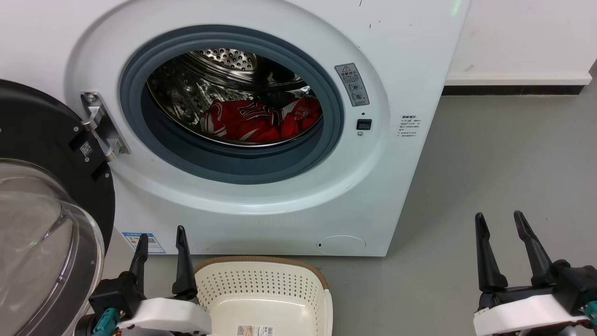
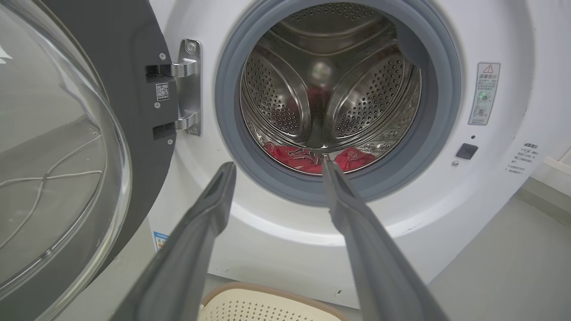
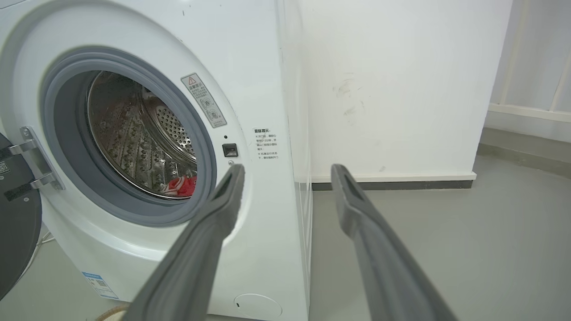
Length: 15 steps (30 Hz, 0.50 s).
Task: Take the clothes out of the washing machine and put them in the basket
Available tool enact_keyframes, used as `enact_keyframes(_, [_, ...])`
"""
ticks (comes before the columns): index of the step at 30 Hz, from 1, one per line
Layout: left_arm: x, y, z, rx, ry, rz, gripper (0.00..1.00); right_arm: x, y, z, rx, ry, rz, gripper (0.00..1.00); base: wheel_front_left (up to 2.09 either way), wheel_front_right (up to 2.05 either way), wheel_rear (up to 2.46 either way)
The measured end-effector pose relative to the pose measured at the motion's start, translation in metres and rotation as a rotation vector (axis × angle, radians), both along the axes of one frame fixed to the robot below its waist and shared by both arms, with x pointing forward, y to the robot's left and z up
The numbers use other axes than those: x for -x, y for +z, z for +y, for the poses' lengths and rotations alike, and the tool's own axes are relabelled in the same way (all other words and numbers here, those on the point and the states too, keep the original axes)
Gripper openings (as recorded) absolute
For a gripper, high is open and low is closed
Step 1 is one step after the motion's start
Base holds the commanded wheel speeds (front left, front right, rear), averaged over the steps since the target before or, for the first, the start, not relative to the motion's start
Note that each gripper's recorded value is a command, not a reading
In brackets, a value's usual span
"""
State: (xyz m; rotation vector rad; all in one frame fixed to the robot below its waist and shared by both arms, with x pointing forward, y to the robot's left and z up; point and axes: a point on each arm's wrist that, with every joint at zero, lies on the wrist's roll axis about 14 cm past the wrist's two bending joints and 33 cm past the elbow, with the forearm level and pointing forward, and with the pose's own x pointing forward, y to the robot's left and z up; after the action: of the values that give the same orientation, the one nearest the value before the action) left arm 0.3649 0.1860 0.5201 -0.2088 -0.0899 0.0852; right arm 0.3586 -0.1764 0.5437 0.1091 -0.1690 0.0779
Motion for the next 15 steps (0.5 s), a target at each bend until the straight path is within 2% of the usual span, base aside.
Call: enact_keyframes(15, [0.0043,-0.0022,-0.0021,-0.113,-0.004,-0.008,1.0,0.005,0.0009,0.0068,0.128,0.013,-0.022,1.0,0.0,0.0,0.0])
